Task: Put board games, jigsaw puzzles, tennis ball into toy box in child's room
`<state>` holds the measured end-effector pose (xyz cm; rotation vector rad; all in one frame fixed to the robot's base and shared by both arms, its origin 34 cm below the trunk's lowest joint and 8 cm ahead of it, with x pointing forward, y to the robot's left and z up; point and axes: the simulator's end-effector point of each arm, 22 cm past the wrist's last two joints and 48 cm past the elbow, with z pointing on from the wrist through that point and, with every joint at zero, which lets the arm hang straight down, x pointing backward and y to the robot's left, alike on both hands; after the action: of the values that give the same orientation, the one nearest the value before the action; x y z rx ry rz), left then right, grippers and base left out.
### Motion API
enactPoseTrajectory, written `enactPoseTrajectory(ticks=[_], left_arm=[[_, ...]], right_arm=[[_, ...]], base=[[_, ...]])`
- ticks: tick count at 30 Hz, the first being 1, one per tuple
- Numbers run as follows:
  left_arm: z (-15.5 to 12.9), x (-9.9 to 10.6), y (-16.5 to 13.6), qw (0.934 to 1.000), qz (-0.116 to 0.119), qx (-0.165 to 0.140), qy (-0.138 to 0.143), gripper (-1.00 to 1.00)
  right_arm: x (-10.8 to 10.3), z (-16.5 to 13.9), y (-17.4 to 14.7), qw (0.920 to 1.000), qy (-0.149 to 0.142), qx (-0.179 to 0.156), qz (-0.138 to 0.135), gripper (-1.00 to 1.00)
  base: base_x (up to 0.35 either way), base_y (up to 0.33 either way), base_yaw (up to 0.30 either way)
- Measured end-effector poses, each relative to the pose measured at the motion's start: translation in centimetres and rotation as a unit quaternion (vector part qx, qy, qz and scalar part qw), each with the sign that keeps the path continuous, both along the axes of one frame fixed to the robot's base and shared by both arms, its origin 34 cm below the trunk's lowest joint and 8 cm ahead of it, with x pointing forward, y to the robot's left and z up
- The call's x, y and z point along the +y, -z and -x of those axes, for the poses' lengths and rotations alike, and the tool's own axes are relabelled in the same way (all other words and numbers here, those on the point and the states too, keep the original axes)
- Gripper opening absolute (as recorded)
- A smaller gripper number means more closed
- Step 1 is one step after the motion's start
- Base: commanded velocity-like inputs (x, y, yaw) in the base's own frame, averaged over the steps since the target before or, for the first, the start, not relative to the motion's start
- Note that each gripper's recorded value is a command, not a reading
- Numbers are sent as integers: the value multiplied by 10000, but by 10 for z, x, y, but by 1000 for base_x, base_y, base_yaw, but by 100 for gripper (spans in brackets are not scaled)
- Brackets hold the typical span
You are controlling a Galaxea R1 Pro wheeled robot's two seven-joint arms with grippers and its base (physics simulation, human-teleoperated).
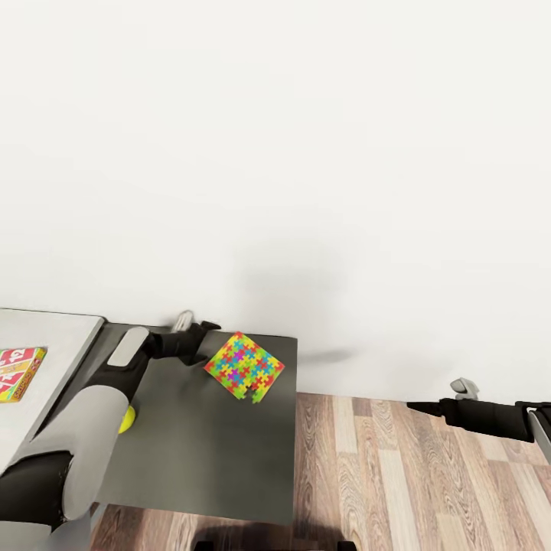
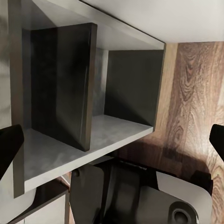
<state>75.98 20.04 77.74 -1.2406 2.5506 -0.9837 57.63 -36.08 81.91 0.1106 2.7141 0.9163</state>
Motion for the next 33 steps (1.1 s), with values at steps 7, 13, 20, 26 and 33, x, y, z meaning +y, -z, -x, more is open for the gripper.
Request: enactPoseTrajectory(ticks=[7, 13, 20, 26, 33], left_arm=[[-8, -15, -10, 9999, 71, -143, 53, 100], [-8, -27, -13, 9998, 77, -133, 113, 100], [-4, -28, -11, 9998, -49, -75, 201, 100], [0, -30, -8, 9998, -40, -44, 211, 100], [11, -36, -1, 9997, 13, 48, 223, 100]], right_arm=[[0, 0, 0, 10000, 0, 0, 4, 100], [-1, 0, 0, 10000, 0, 1, 5, 100], [1, 0, 0, 10000, -1, 0, -11, 100], [0, 0, 0, 10000, 2, -4, -2, 100], [0, 0, 0, 10000, 2, -4, 0, 100]], base=[[0, 0, -27], [0, 0, -64], [0, 0, -61], [0, 0, -118], [0, 0, -199]])
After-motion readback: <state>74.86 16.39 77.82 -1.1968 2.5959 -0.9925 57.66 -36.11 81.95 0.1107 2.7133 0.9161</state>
